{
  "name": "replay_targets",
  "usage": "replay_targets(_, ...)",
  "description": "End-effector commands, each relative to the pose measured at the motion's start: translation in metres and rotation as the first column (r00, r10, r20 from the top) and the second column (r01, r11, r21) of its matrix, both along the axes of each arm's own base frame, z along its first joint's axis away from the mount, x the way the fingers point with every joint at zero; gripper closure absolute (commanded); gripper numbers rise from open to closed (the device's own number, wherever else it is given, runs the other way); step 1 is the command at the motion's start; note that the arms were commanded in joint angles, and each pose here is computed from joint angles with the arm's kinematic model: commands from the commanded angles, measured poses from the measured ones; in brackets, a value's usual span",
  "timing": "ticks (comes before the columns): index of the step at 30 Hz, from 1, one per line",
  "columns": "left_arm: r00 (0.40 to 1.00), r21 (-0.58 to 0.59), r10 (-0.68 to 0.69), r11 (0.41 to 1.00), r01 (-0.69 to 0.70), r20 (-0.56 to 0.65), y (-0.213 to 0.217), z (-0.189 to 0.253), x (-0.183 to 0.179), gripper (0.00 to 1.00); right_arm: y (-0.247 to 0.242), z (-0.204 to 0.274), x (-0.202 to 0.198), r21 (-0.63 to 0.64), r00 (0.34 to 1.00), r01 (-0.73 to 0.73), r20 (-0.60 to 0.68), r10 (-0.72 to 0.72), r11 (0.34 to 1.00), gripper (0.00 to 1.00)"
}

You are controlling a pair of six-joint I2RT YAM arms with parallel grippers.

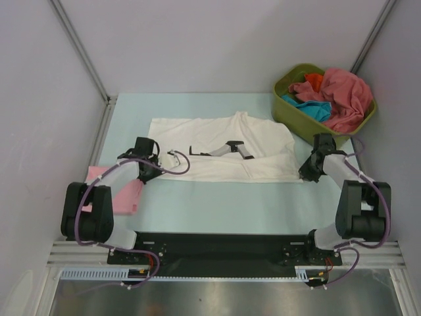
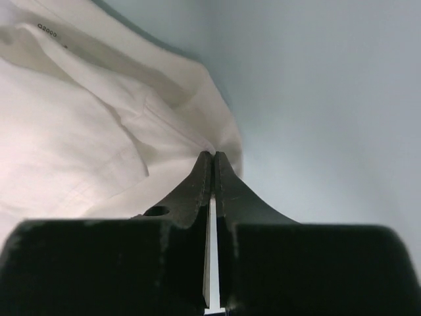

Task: Fold and stack the t-shirts
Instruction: Fold the tshirt

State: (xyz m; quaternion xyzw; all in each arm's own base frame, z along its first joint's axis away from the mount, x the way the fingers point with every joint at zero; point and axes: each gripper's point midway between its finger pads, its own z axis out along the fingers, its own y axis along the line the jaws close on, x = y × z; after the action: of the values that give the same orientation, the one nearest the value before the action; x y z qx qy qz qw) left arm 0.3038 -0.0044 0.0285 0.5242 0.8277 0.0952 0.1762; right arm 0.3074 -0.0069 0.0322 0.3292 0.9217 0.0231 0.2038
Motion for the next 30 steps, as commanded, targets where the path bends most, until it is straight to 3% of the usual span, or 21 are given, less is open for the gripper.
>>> replay_targets(1,1.0,-0.071,-0.024,0.997,0.024,0.001,-0.014,0.022,-0.019,0.99,-0.018,0.016,-0.041,-0.006,0.993,0.118,-0.024,-0.118,0.993,1.0)
replay_targets(4,0.992,-0.139,-0.075,0.988,0.06,-0.104,-0.026,0.024,-0.064,1.0,-0.024,0.032,-0.067,0.071,0.973,0.225,0.033,-0.228,0.972,1.0)
replay_targets(9,0.978,-0.273,-0.178,0.951,0.144,-0.107,-0.046,0.048,-0.111,1.0,-0.03,0.052,-0.102,0.121,0.908,0.384,0.13,-0.398,0.915,1.0)
replay_targets(15,0.959,-0.269,-0.233,0.945,0.185,-0.161,-0.041,0.042,-0.147,1.0,-0.036,0.068,-0.135,0.094,0.843,0.493,0.195,-0.501,0.865,0.99)
replay_targets(16,0.957,-0.278,-0.237,0.943,0.185,-0.166,-0.042,0.043,-0.151,0.98,-0.039,0.067,-0.141,0.082,0.83,0.518,0.19,-0.524,0.851,0.85)
replay_targets(18,0.953,-0.29,-0.247,0.938,0.19,-0.177,-0.044,0.043,-0.155,0.79,-0.039,0.074,-0.141,0.094,0.818,0.529,0.208,-0.537,0.843,0.62)
replay_targets(19,0.95,-0.298,-0.25,0.936,0.187,-0.19,-0.045,0.044,-0.158,0.48,-0.044,0.076,-0.148,0.065,0.797,0.569,0.202,-0.569,0.82,0.43)
replay_targets(20,0.95,-0.297,-0.251,0.936,0.189,-0.186,-0.045,0.046,-0.157,0.38,-0.05,0.082,-0.15,0.044,0.785,0.585,0.219,-0.579,0.81,0.38)
replay_targets(21,0.953,-0.295,-0.251,0.935,0.194,-0.169,-0.046,0.052,-0.152,0.23,-0.061,0.1,-0.146,0.011,0.766,0.602,0.277,-0.58,0.799,0.34)
replay_targets(23,0.969,-0.272,-0.222,0.944,0.185,-0.111,-0.043,0.063,-0.134,0.21,-0.072,0.127,-0.129,-0.025,0.777,0.55,0.383,-0.5,0.835,0.33)
replay_targets(25,0.992,-0.288,-0.111,0.95,0.122,0.055,-0.043,0.093,-0.088,0.18,-0.063,0.174,-0.086,-0.034,0.793,0.352,0.541,-0.279,0.936,0.47)
replay_targets(26,0.996,-0.299,-0.035,0.953,0.057,0.078,-0.037,0.098,-0.068,0.16,-0.055,0.187,-0.072,-0.04,0.789,0.277,0.58,-0.203,0.96,0.5)
replay_targets(27,0.981,-0.354,0.086,0.935,-0.019,0.175,-0.037,0.126,-0.034,0.16,-0.043,0.193,-0.053,-0.032,0.794,0.182,0.595,-0.128,0.983,0.51)
replay_targets(30,0.939,-0.448,0.313,0.867,-0.22,0.144,-0.026,0.142,0.019,0.3,-0.01,0.215,0.001,-0.168,0.779,-0.05,0.611,0.144,0.984,0.5)
